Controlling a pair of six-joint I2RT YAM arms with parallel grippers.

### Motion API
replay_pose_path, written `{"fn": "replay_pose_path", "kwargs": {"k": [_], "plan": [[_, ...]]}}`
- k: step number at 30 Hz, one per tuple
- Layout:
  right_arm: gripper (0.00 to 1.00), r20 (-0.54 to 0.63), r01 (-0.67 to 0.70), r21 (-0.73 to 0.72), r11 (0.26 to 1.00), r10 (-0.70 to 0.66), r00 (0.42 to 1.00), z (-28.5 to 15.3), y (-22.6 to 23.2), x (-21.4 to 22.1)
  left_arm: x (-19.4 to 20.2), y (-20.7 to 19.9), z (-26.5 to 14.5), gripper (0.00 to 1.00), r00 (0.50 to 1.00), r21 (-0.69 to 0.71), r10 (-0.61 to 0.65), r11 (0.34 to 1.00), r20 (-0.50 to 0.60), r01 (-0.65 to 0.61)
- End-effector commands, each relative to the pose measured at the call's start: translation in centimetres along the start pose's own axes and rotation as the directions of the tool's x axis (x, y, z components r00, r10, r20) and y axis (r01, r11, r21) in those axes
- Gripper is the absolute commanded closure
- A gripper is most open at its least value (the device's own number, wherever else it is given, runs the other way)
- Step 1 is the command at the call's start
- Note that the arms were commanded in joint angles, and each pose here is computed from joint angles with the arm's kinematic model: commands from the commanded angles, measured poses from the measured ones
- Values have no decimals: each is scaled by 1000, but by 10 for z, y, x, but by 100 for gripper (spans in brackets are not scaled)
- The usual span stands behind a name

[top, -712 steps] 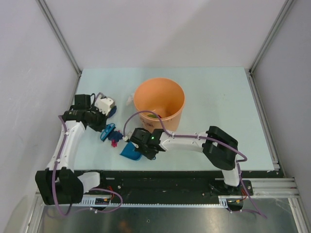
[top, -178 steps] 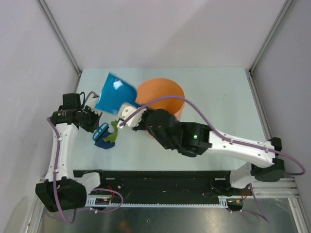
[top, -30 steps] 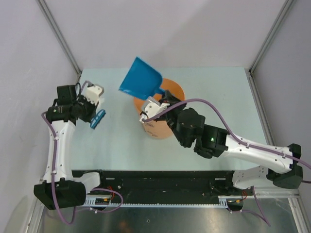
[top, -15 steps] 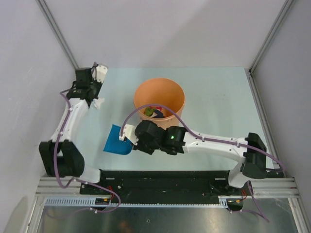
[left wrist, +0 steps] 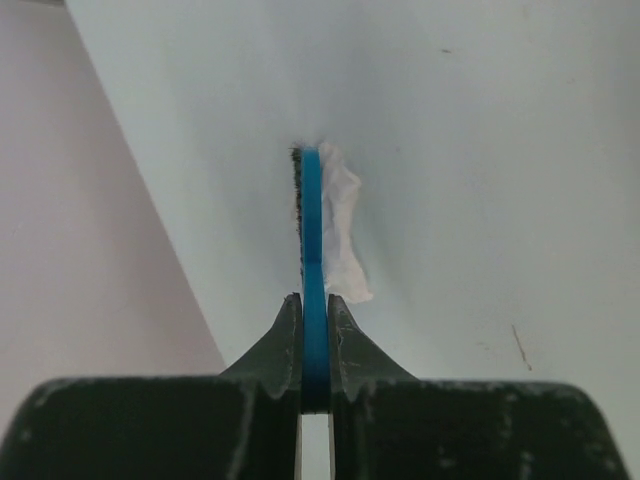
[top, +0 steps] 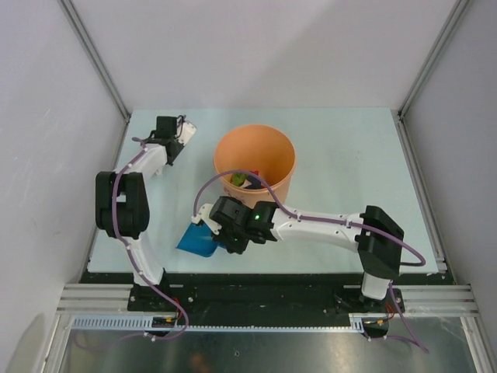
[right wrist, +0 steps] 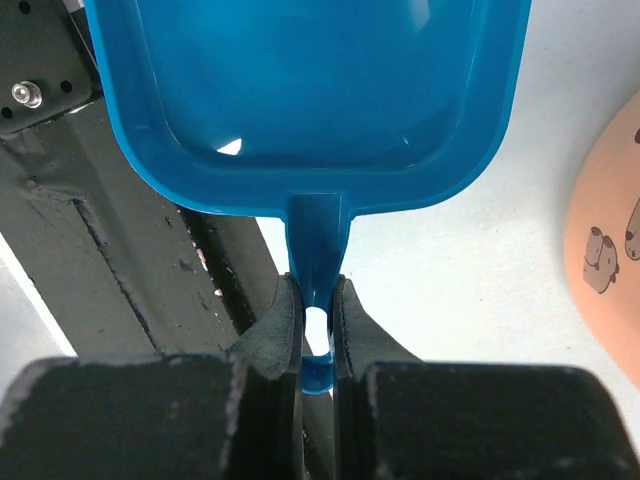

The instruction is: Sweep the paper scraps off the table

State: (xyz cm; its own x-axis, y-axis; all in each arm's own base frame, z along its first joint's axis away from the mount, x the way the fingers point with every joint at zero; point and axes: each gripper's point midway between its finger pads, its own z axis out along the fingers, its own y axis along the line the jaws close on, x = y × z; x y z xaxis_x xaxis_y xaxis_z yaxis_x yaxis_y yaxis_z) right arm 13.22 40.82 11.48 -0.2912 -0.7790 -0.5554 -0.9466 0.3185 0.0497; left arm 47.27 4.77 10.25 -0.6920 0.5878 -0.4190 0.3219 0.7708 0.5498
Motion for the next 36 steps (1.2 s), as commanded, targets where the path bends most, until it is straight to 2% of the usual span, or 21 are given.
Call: {"fn": "replay_pose_path", "kwargs": {"k": [1, 4, 8, 10, 12, 13, 16, 21, 26, 31, 34, 35, 36], "plan": [[100, 17, -52, 0, 999, 52, 999, -3, -2, -7, -5, -17, 3, 100, 994, 50, 101, 993, 45, -103], [100, -9, -73, 44, 996, 73, 997, 2, -11, -1, 21, -56, -11, 100, 991, 214, 124, 968, 44, -130], [100, -34, -98, 103, 990, 102, 994, 12, -23, 6, 57, -106, -53, 100, 993, 416, 102, 902, 63, -119], [100, -51, -114, 127, 985, 121, 991, 18, -26, 10, 82, -126, -70, 100, 997, 482, 81, 873, 10, -76], [100, -82, -111, 175, 978, 127, 988, 24, -33, 16, 86, -134, -92, 100, 999, 526, 32, 850, 15, -35], [100, -93, -111, 203, 973, 132, 987, 26, -37, 19, 98, -143, -105, 100, 1000, 568, 25, 823, -19, -10], [100, -146, -98, 229, 969, 134, 980, 37, -39, 26, 96, -160, -145, 100, 999, 669, -30, 744, 18, 11], [100, -195, -49, 248, 967, 100, 976, 47, -33, 29, 83, -143, -185, 100, 992, 646, -76, 763, 103, -9], [100, -205, -42, 253, 967, 96, 974, 50, -31, 32, 53, -95, -211, 100, 971, 520, -113, 854, 212, -14], [100, -200, -60, 256, 965, 113, 973, 50, -34, 32, 37, -67, -207, 100, 963, 485, -175, 873, 206, 55], [100, -197, -70, 268, 961, 126, 972, 53, -39, 27, 33, -49, -185, 100, 960, 453, -226, 882, 167, 128], [100, -183, -72, 278, 958, 127, 975, 53, -40, 20, 39, -42, -169, 100, 968, 399, -219, 904, 120, 155], [100, -194, -73, 294, 953, 134, 972, 57, -44, 22, 36, -34, -158, 100, 966, 363, -228, 916, 121, 171]]}}
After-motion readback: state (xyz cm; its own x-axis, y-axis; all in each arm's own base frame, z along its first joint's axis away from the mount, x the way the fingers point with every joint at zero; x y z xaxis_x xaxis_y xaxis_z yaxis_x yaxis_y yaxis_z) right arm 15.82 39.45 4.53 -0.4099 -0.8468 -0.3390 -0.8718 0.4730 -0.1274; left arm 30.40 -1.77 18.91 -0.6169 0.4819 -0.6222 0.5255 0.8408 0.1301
